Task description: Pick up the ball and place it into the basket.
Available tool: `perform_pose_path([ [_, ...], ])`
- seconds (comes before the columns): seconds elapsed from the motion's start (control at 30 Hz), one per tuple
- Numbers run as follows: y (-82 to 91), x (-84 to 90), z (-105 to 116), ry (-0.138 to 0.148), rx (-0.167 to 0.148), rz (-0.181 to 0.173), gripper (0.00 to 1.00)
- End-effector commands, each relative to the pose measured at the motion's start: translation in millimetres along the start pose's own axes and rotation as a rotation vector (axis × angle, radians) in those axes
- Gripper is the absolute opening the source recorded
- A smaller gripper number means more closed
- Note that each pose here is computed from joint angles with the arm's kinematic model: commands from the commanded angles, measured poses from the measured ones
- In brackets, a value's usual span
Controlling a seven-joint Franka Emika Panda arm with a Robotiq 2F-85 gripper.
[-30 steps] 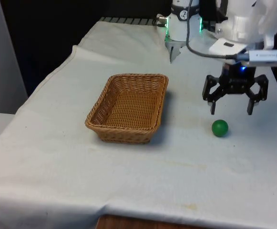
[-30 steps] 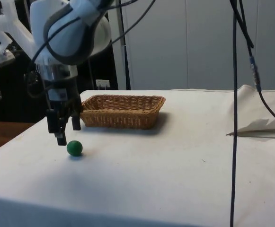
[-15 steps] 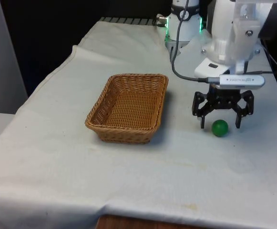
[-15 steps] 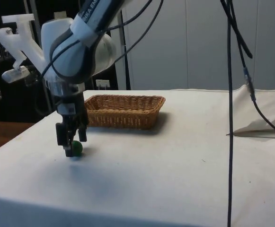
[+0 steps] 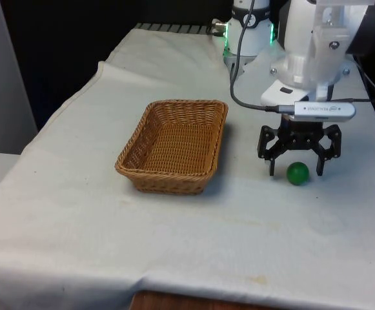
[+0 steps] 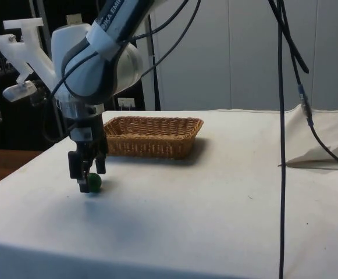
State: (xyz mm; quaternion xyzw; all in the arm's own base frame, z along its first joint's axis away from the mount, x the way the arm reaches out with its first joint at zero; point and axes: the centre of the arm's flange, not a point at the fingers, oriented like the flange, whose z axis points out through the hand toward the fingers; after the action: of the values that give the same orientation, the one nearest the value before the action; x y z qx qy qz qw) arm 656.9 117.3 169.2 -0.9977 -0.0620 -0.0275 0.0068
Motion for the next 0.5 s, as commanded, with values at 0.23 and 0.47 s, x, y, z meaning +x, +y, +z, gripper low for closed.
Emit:
perform_pose_path([
  [0.23,3.8,0.4,1.3,0.000,-0.002,0.002,0.66],
  [0.47,4.6,-0.1,2.2,-0.002,-0.003,0.003,0.09],
])
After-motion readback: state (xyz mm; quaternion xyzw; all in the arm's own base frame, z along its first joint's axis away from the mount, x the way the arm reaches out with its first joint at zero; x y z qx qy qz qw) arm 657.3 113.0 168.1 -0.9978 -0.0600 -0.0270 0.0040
